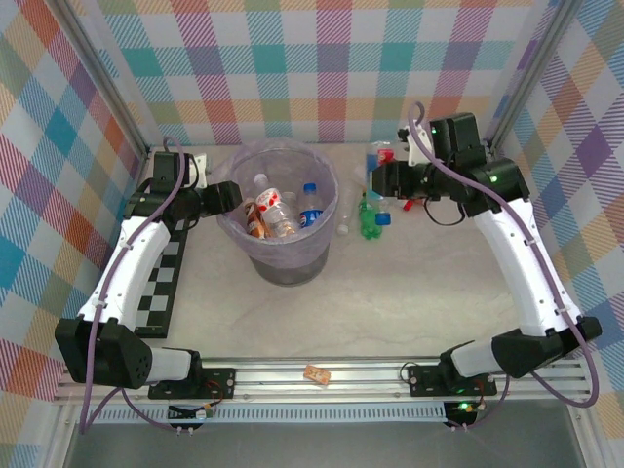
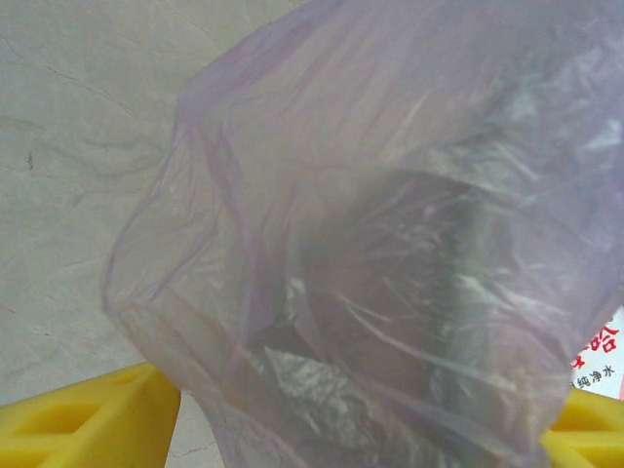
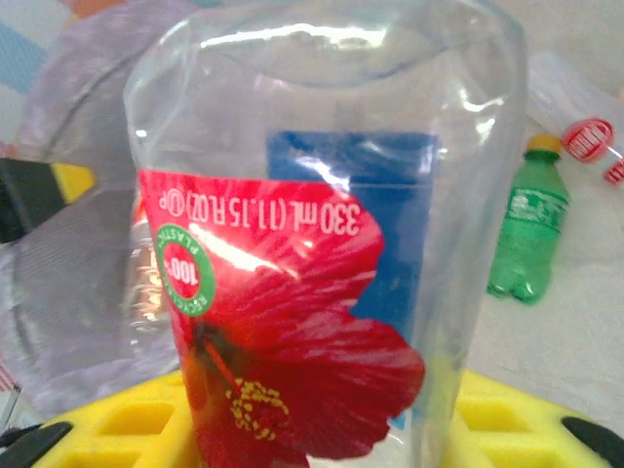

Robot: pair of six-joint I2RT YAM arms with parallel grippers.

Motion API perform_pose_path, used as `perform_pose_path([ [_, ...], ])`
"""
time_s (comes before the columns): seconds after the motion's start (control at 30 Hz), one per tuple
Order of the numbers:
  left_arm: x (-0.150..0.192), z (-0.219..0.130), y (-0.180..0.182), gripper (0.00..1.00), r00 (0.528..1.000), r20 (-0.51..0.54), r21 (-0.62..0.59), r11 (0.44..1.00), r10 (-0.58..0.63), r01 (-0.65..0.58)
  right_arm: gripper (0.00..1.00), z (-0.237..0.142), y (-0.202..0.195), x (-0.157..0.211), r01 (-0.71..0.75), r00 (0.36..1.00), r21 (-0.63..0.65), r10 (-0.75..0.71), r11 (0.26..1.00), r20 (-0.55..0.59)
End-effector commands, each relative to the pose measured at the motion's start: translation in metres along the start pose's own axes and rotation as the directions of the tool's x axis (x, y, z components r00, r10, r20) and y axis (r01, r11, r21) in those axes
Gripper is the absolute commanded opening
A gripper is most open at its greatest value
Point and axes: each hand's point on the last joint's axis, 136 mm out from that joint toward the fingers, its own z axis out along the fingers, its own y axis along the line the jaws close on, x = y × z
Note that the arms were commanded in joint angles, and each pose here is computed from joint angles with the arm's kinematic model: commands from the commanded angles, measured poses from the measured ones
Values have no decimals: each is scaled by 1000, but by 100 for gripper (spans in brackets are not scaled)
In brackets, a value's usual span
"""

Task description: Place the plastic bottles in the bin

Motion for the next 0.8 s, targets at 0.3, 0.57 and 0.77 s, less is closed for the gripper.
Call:
perform_pose_path([
  [0.3, 5, 3, 6, 70, 1000, -24, -9, 1000, 7, -7, 42, 36, 81, -18, 151, 988, -83, -153, 985, -22],
  [0.57, 6, 6, 3, 70, 999, -32, 11, 1000, 8, -7, 38, 82, 115, -35, 198, 980, -84, -198, 977, 9],
  [0.77, 8, 6, 2, 70, 999, -35, 16, 1000, 8, -7, 39, 130, 111, -36, 251, 967, -19, -251, 968, -42],
])
